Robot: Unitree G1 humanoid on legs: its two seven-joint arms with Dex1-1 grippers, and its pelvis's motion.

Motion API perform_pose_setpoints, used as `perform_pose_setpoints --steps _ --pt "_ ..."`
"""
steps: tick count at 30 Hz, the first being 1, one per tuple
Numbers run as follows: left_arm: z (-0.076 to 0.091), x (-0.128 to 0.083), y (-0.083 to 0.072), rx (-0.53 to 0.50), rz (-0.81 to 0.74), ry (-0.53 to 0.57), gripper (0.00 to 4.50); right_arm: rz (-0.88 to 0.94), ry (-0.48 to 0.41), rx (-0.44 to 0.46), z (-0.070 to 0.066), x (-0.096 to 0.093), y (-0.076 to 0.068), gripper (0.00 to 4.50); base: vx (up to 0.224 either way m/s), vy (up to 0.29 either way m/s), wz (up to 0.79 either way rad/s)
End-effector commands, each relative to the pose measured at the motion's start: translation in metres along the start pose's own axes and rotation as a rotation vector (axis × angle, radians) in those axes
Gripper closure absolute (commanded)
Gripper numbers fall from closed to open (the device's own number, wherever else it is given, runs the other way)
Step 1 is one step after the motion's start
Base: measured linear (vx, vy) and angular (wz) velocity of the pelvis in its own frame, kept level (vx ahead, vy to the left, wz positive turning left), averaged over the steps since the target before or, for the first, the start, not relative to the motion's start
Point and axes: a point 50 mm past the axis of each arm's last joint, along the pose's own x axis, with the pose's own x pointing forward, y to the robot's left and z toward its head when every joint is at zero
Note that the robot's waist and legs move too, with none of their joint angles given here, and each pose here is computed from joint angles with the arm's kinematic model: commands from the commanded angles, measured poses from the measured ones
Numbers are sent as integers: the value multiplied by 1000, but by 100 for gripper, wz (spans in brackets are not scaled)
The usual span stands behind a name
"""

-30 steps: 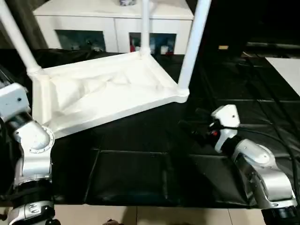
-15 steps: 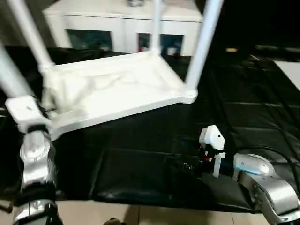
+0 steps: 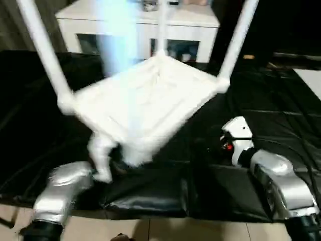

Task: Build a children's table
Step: Rotate table base

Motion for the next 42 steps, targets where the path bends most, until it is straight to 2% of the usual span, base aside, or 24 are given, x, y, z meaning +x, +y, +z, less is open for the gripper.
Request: perform_pose_setpoints --steps 1,3,4,7,9,11,13,14,19,23,25,28,30,33,34,36,37,39,42 --pt "17 17 -9 38 -117 -16 1 -33 15 -7 1 0 -6 69 0 0 0" --pt "27 41 -19 77 -209 -5 1 -57 30 -1 -2 1 -8 69 0 0 0" --pt "29 45 -21 82 -225 -3 1 -65 34 1 -3 1 -9 69 0 0 0" --pt "41 86 -28 152 -233 -63 1 -95 52 12 -5 1 -11 69 0 0 0" --pt "43 100 -25 198 -167 -58 1 -96 49 9 -5 2 -11 69 0 0 0" --pt "43 105 -20 209 -132 -46 1 -98 40 8 -4 1 -12 69 0 0 0" --pt "41 98 -17 219 -147 -1 1 -101 25 3 -1 -1 -14 69 0 0 0" --pt "40 89 -14 214 -170 28 1 -104 18 3 0 -4 -17 69 0 0 0" --pt "38 64 -9 188 -241 72 1 -88 13 -13 1 -9 -22 69 37 -11 -2" --pt "34 44 3 195 -261 147 1 6 -8 -49 7 -16 -21 69 0 0 0" --pt "35 35 15 234 -236 200 1 110 -10 -65 10 -25 -18 69 0 0 0" --pt "35 32 24 261 -243 261 1 203 20 -96 11 -32 -14 69 0 0 0" --pt "37 31 29 285 -251 296 30 259 49 -122 10 -38 -11 69 0 0 0" --pt "39 32 32 306 -256 319 41 291 64 -134 11 -41 -9 69 0 0 0" --pt "40 32 35 340 -261 356 60 324 73 -146 11 -43 -7 69 0 0 0" --pt "39 32 37 365 -277 392 60 358 82 -156 13 -45 -2 69 0 0 0" --pt "39 33 38 385 -289 412 81 377 84 -162 14 -45 0 69 0 0 0" --pt "38 36 38 421 -307 436 88 382 74 -169 17 -44 3 69 0 0 0" --pt "37 40 35 419 -343 430 109 385 57 -166 20 -42 6 69 0 0 0"
